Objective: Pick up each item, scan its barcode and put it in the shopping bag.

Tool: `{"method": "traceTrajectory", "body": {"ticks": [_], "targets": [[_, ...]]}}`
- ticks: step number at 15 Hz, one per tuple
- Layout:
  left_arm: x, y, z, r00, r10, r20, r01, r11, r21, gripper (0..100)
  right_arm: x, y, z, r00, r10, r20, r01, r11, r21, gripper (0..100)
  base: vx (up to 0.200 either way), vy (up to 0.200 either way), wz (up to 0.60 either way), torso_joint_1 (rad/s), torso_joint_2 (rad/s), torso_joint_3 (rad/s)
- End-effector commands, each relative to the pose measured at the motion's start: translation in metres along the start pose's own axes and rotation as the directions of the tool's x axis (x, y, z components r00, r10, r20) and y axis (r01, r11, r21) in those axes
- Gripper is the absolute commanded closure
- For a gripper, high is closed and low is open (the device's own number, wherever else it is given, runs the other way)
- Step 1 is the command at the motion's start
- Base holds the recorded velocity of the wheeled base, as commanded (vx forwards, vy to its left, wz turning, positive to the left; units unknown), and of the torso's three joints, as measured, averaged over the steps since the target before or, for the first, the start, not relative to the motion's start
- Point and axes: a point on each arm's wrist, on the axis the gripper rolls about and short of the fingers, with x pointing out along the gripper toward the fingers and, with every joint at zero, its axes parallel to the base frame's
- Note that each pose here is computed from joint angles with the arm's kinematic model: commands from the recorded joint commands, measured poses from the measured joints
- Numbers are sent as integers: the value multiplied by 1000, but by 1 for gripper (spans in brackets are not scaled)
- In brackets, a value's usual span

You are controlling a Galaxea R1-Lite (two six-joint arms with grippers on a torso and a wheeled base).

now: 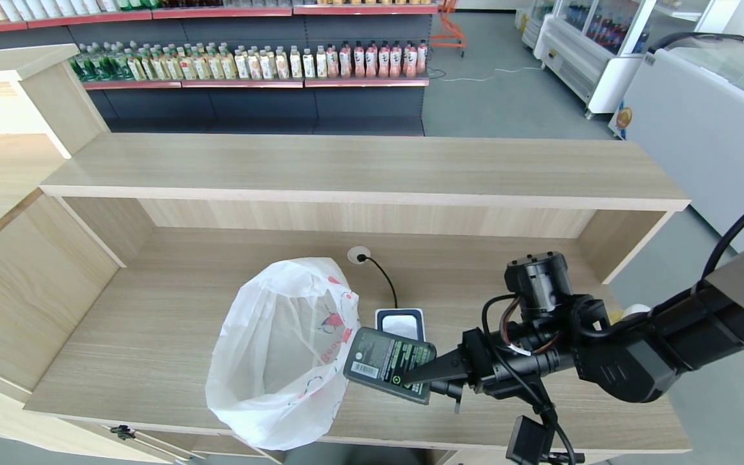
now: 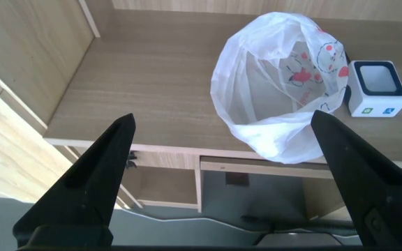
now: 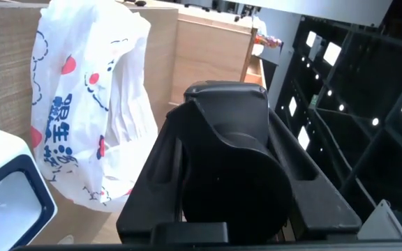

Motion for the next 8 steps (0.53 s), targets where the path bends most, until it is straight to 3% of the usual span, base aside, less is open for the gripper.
{"method": "traceTrajectory", "body": {"ticks": [1, 8], "targets": [[0, 0, 0, 1000, 0, 0, 0, 1000, -1, 0, 0, 1, 3, 1000, 0, 6, 0, 1000, 5, 100, 0, 0, 0, 0, 0, 0], [0, 0, 0, 1000, 0, 0, 0, 1000, -1, 0, 0, -2, 2, 1000, -1, 2, 1, 1000, 2, 100, 0, 0, 0, 0, 0, 0]]}}
